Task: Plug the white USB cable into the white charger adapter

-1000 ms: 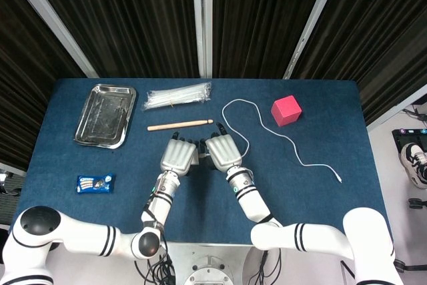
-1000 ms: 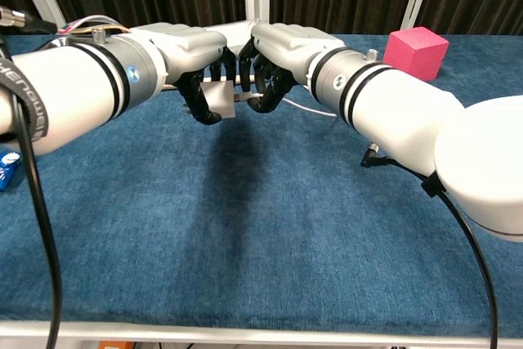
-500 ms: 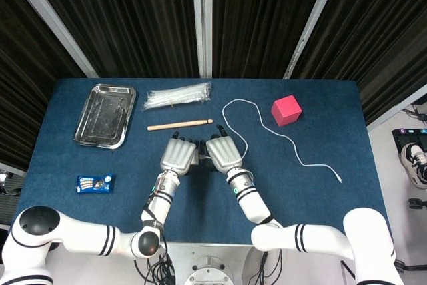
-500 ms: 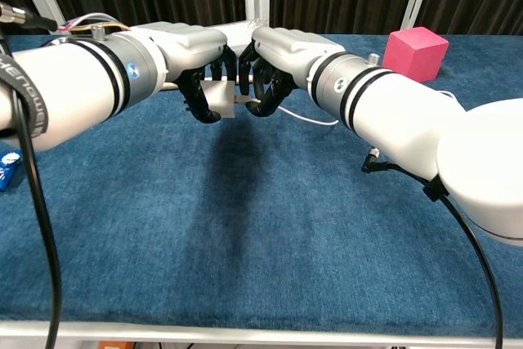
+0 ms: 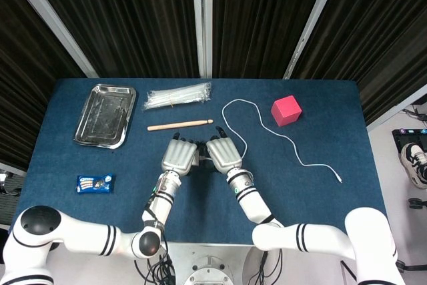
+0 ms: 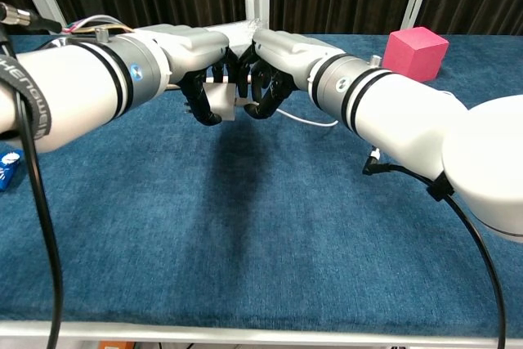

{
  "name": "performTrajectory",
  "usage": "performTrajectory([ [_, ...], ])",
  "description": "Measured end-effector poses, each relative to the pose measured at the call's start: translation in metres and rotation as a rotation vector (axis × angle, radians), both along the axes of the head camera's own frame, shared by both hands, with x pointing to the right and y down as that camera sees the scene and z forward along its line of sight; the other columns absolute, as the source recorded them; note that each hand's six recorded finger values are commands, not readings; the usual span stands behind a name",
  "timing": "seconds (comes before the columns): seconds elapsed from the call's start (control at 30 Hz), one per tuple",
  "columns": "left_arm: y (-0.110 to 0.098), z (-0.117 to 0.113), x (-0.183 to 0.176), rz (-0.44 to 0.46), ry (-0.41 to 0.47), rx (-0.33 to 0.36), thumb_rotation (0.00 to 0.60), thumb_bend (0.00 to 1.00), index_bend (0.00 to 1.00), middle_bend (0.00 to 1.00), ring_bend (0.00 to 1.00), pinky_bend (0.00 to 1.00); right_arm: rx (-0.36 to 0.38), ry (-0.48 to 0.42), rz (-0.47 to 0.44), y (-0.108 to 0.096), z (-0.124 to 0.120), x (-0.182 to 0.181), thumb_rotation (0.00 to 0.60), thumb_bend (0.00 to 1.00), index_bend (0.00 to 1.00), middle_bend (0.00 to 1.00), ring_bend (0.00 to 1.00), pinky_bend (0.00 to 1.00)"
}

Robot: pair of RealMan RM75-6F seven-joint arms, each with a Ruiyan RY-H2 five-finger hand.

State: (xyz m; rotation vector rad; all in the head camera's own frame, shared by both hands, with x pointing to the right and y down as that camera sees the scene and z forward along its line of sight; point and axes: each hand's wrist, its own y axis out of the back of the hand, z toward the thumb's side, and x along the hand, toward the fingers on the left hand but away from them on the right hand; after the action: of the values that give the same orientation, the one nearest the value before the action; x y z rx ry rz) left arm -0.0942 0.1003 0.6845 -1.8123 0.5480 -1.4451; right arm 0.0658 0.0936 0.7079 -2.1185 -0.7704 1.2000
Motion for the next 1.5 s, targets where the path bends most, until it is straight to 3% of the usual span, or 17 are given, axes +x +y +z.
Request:
performTrajectory([
  [0.27,0.0,-0.001,0.0,-0.002,0.005,0.001,0.6,0.3,0.43,0.47,0.33,0.16,-0.006,-0.015,0.002,0.001,0.0,0.0,0.6,0.28,0.47,0.48,0.29,0.0],
  [0.97,-0.002,-0.006,-0.006,0.0,0.009,0.012,0.6,0.3,0.43,0.47,0.33,0.16,0.008,-0.004,0.037,-0.005,-0.001,0.016,0.6,0.28,0.45,0.48,0.29,0.0],
  [1.5,-0.002,-0.007,-0.003,0.009,0.008,0.016,0.6,0.3,0.43,0.47,0.33,0.16,0.01,-0.012,0.052,-0.004,0.0,0.013,0.6,0.33,0.57,0.49,0.29,0.0],
])
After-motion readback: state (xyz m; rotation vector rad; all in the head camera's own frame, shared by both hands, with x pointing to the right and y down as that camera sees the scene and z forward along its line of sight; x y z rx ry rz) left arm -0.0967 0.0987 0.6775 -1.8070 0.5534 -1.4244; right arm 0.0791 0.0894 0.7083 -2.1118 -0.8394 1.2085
